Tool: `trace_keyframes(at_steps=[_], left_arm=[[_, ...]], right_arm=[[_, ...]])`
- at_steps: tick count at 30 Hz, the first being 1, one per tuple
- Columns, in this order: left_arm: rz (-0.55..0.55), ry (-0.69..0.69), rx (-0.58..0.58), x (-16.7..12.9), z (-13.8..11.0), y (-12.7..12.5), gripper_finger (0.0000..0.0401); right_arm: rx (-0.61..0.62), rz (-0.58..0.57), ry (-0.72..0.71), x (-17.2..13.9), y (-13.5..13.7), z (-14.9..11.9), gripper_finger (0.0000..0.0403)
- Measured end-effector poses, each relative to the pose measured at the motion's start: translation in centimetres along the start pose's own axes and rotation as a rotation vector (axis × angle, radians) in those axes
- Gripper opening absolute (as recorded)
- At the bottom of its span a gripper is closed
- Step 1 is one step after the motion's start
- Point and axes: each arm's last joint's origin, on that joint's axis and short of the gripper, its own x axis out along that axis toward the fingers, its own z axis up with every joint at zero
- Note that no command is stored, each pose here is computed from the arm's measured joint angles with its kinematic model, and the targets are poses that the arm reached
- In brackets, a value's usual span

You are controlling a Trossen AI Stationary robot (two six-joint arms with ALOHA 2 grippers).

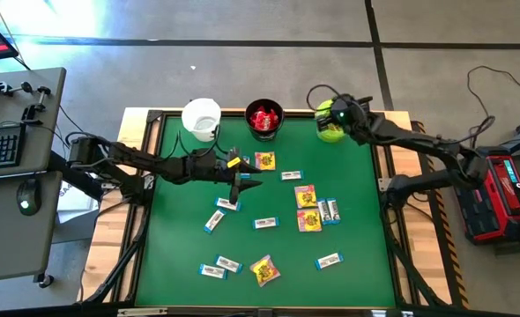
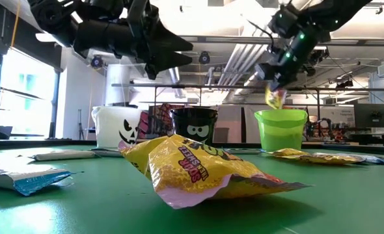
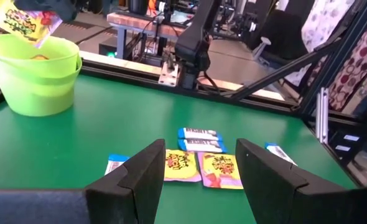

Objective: Sort candy by brand, put in halloween buckets
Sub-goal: Put the yellow candy into the green bucket

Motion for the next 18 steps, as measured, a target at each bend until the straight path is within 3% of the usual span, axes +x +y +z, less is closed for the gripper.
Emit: trace_keyframes(at_steps=[5, 13, 18], left_arm=[[0.001, 0.001, -0.018, 0.0, 0.0, 0.0, 0.0186], [0.018, -0.001, 0.007, 0.0, 0.0, 0.1, 0.0186], [0.019, 0.000, 0.007, 0.0, 0.0, 0.1, 0.0186]], right_arm=[[-0.007, -0.036, 0.105, 2.2, -2.0, -0.6, 0.0000], [-0.170, -0.052, 0.232, 6.5, -2.5, -2.3, 0.0002], [-0.206, -0.040, 0.247, 6.7, -2.5, -2.5, 0.0054]])
